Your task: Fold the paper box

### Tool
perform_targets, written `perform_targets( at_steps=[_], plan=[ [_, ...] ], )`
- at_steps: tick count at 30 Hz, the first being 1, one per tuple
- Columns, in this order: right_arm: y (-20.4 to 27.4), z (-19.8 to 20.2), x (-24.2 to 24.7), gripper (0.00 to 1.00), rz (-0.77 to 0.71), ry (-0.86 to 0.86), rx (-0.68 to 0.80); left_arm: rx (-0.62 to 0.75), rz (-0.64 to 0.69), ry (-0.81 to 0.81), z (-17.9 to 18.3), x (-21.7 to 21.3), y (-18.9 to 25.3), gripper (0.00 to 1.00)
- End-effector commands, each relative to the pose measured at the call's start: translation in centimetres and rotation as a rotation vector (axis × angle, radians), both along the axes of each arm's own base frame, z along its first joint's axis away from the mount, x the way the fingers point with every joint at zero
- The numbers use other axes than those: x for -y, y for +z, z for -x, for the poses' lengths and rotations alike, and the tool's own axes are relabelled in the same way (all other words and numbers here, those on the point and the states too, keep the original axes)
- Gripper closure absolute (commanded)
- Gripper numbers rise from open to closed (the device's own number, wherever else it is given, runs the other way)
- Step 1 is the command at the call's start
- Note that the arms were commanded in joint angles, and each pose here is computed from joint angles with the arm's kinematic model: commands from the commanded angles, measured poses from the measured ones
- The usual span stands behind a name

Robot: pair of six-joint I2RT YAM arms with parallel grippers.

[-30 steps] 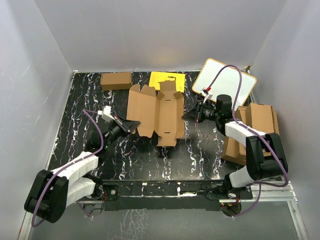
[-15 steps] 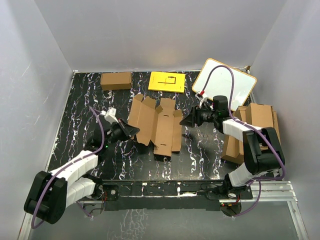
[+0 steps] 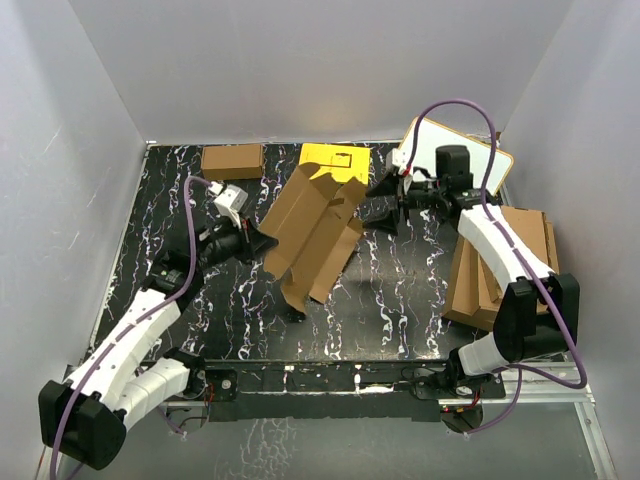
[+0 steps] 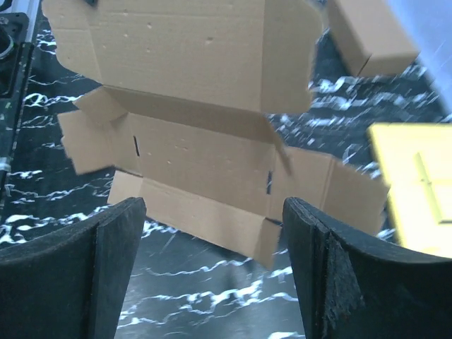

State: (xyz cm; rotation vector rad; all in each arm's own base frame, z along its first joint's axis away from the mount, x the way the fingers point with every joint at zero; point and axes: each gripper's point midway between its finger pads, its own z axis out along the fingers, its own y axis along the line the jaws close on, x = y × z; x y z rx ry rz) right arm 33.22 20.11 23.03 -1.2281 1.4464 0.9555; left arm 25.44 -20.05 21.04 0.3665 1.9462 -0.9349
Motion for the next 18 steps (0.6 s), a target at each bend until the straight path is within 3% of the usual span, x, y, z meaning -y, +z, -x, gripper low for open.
perform_targets(
  at_steps=[1,6,10,14,18],
  plan=[
    [5.7,0.4,-0.3,0.15,0.005,0.122,0.267,0.208,-0.123,-0.243,2.1,0.5,3.7,1.0],
    [8.8,0.4,0.4,0.23,0.075,0.111,0.337,0.405,-0.23,-0.428,3.2,0.8,5.6,1.0],
    [10.5,1.0,0.9,0.33,0.119,0.104,0.415,0.514,-0.239,-0.533,3.8,1.4,6.1,1.0],
    [9.1,1.8,1.2,0.42,0.152,0.132,0.421,0.58,-0.226,-0.593,4.1,2.0,5.8,1.0],
    [7.6,2.7,1.6,0.42,0.196,0.164,0.421,0.603,-0.222,-0.61,4.0,2.2,4.9,1.0]
  ],
)
